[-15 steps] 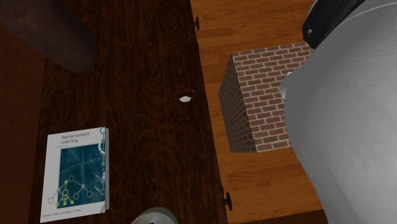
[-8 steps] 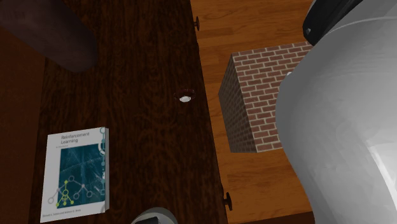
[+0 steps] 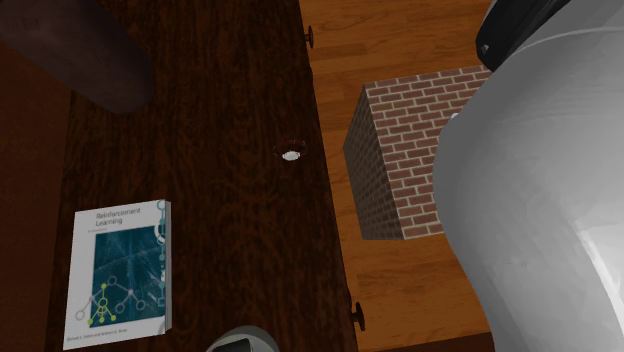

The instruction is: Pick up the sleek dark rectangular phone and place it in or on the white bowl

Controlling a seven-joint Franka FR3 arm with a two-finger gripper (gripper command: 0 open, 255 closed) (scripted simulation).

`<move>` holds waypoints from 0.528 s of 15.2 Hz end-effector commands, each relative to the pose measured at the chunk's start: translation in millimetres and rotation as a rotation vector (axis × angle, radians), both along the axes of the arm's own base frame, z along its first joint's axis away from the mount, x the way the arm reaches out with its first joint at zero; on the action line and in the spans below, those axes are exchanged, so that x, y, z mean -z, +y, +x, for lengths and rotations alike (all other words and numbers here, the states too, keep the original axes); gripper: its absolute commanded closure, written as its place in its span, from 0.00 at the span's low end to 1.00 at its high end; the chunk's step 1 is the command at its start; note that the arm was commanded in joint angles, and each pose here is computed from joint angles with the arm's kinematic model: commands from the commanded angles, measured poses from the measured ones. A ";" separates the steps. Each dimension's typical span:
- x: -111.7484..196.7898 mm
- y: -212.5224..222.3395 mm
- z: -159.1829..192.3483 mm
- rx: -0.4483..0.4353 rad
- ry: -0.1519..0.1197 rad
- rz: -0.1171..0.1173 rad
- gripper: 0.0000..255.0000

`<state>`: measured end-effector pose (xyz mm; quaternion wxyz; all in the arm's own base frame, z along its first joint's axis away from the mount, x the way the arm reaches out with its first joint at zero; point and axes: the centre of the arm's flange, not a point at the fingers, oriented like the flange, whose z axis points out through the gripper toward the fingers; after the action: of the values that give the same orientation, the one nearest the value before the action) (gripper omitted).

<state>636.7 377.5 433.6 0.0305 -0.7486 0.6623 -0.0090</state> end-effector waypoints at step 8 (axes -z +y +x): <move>-49.9 -1.7 -2.7 0.000 0.000 0.000 0.00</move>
<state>633.4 377.6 477.5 0.0312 -0.7486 0.6622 -0.0091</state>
